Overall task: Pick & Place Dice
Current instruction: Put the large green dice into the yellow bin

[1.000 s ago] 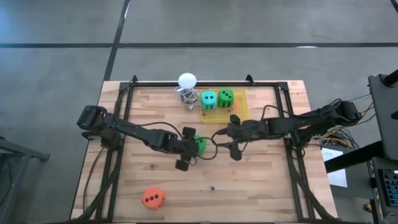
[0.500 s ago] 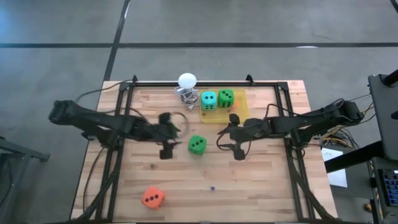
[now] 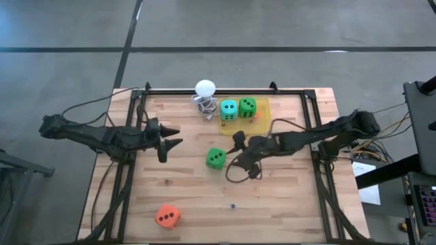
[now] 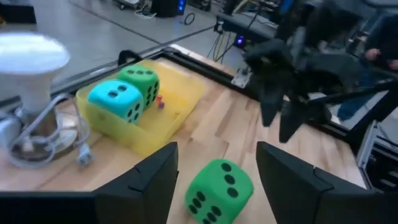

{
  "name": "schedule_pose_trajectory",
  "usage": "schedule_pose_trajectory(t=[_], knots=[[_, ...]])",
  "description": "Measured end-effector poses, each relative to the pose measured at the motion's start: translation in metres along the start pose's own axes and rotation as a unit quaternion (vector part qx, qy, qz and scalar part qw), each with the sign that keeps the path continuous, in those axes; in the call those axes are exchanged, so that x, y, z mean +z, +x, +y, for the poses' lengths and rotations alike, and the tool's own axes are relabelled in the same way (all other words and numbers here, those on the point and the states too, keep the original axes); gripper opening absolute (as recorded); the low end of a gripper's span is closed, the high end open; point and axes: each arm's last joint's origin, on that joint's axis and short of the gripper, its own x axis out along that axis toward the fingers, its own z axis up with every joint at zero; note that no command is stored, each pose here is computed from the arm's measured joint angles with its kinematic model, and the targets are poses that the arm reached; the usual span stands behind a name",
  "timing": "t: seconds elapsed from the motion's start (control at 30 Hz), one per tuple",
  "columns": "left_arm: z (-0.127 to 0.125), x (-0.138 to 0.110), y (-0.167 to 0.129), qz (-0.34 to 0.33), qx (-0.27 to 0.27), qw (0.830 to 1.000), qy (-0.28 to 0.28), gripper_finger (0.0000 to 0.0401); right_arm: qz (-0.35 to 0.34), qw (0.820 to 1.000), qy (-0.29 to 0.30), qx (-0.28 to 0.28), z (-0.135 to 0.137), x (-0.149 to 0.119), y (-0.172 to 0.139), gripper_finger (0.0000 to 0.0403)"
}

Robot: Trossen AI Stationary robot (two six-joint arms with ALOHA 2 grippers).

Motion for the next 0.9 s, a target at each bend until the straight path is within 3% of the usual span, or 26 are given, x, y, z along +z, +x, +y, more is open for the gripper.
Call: schedule_pose_trajectory(t=[0.23, 0.4, 0.53, 0.73, 0.9], knots=[[0.005, -0.008, 0.0, 0.0, 0.021, 1.0, -0.006, 0.0208, 0.106, 0.988, -0.082, 0.076, 0.0, 0.014, 0.039, 0.0228], [0.005, -0.009, 0.001, 0.004, 0.023, 1.0, 0.0, 0.0203, 0.176, 0.975, -0.124, 0.053, -0.006, 0.027, 0.057, 0.0228], [0.005, -0.009, 0.001, 0.007, 0.024, 1.0, 0.009, 0.0203, 0.182, 0.976, -0.108, 0.047, -0.012, 0.036, 0.065, 0.0228], [0.006, -0.011, 0.001, 0.016, 0.028, 0.999, 0.02, 0.0203, 0.164, 0.976, -0.11, 0.095, -0.007, 0.035, 0.067, 0.0228], [0.006, -0.011, 0.001, 0.016, 0.029, 0.999, 0.028, 0.0203, 0.16, 0.976, -0.11, 0.097, -0.007, 0.034, 0.068, 0.0228]])
